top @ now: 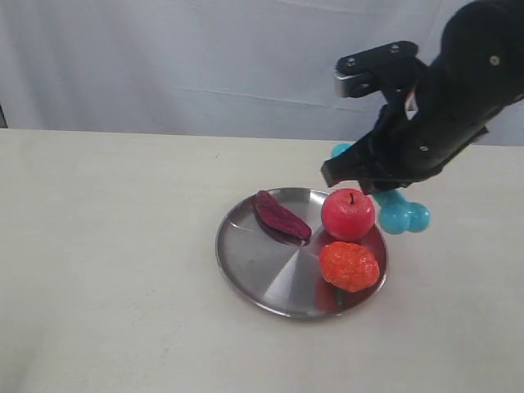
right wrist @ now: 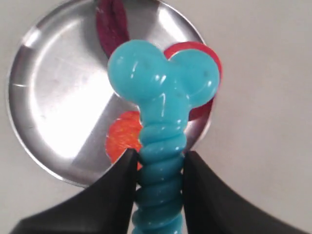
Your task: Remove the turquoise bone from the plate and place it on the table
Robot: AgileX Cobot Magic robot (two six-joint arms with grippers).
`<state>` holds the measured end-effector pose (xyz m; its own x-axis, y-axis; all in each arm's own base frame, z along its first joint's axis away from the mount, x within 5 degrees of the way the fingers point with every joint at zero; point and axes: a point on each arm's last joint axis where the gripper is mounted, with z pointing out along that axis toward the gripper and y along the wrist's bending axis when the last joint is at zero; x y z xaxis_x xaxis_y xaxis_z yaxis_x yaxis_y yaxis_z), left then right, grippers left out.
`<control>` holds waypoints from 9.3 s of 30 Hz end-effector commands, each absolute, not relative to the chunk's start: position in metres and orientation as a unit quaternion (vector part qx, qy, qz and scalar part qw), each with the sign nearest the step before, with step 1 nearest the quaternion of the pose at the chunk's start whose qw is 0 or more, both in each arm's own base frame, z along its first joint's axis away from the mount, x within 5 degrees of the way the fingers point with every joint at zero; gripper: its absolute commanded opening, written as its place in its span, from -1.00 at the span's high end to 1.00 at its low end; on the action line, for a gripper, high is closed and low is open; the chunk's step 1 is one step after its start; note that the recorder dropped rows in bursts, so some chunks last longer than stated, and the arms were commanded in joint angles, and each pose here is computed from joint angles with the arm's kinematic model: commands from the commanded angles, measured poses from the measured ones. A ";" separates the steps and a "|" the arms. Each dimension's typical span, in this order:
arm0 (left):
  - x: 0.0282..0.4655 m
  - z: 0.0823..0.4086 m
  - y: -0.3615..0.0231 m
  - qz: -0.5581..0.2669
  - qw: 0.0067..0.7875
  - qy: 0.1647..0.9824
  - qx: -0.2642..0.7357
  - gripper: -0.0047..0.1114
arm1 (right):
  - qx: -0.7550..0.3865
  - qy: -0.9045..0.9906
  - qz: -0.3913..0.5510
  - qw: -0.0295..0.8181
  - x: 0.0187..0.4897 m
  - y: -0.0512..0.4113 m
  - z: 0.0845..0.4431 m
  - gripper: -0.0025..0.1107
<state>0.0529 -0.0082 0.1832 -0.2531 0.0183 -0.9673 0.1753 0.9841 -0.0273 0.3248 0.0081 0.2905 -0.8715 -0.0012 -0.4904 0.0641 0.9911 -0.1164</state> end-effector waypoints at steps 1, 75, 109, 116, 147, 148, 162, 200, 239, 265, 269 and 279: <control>0.053 0.182 -0.008 -0.065 0.607 0.789 0.062 0.92 | 0.077 0.963 -0.070 0.250 0.313 -0.026 0.293 0.96; 0.053 0.182 -0.008 -0.065 0.607 0.789 0.062 0.92 | 0.195 0.959 -0.109 0.176 0.345 -0.092 0.140 -0.19; 0.053 0.182 -0.008 -0.065 0.607 0.789 0.062 0.92 | 0.187 0.931 -0.047 0.309 0.177 -0.010 0.356 0.41; 0.053 0.182 -0.008 -0.065 0.607 0.789 0.062 0.92 | 0.137 0.934 0.009 0.331 0.140 0.016 0.337 0.59; 0.053 0.182 -0.008 -0.066 0.607 0.789 0.062 0.92 | 0.055 0.755 0.087 0.648 0.127 0.010 0.325 0.96; 0.053 0.182 -0.008 -0.066 0.607 0.789 0.062 0.92 | 0.056 0.733 0.090 0.671 0.123 0.008 0.322 0.96; 0.053 0.182 -0.008 -0.065 0.607 0.789 0.063 0.92 | 0.139 0.669 0.012 0.730 0.081 -0.015 0.286 0.96; 0.053 0.182 -0.008 -0.066 0.607 0.789 0.062 0.92 | 0.057 0.746 -0.090 0.657 0.054 -0.012 0.195 0.96; 0.053 0.182 -0.008 -0.066 0.607 0.789 0.062 0.92 | 0.078 0.788 -0.070 0.606 0.052 -0.012 0.182 0.96; 0.053 0.182 -0.008 -0.065 0.607 0.789 0.063 0.92 | 0.078 0.788 -0.070 0.606 0.052 -0.012 0.182 0.96; 0.053 0.182 -0.008 -0.065 0.607 0.789 0.063 0.92 | 0.078 0.788 -0.070 0.606 0.052 -0.012 0.182 0.96; 0.053 0.182 -0.008 -0.065 0.607 0.789 0.063 0.92 | 0.078 0.788 -0.070 0.606 0.052 -0.012 0.182 0.96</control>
<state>0.0529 -0.0082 0.1832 -0.2531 0.0183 -0.9673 0.1753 0.9841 -0.0273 0.0524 -0.0117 0.1828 -0.2582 0.0312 -0.9656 0.2008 0.9794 -0.0220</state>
